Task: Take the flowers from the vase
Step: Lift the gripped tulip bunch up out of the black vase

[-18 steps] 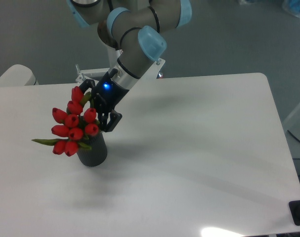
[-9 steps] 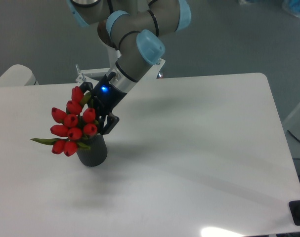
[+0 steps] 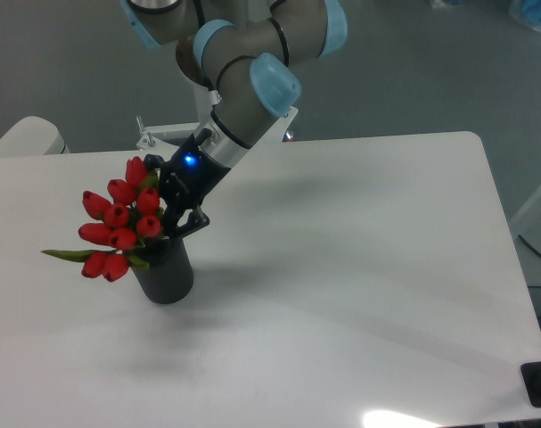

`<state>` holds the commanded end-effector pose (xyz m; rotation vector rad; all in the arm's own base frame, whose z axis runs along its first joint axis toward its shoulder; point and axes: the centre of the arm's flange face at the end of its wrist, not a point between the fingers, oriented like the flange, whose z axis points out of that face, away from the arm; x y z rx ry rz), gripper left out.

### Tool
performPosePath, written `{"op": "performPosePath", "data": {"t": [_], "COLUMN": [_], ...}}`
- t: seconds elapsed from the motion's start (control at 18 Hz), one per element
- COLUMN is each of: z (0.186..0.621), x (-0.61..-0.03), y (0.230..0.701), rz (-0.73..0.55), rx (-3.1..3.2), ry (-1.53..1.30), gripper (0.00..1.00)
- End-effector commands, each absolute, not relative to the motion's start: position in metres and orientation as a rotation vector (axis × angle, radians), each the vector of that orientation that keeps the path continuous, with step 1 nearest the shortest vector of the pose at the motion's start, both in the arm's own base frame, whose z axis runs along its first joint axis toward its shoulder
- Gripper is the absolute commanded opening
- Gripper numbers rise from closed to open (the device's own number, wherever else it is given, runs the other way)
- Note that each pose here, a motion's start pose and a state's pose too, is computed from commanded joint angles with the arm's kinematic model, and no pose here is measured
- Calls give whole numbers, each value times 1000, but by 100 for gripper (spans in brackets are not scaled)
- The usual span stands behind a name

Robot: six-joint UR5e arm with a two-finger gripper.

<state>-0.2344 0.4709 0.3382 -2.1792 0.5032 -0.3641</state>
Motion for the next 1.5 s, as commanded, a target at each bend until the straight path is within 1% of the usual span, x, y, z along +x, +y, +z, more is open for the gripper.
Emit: {"op": "performPosePath", "data": {"t": [0.5,0.78,1.0,1.28,1.5], "z": [349,378,405,426,456], "x": [-241,-245,-233,-224,-217], "y": [472,475,468,461,457], "rz": [-359,-354,-350,-360,-370], "rx": [-2183,-2186,-2169,-2146,-2117], "ry": [461,380,337,291,230], "gripper": [47,47,47,47,47]}}
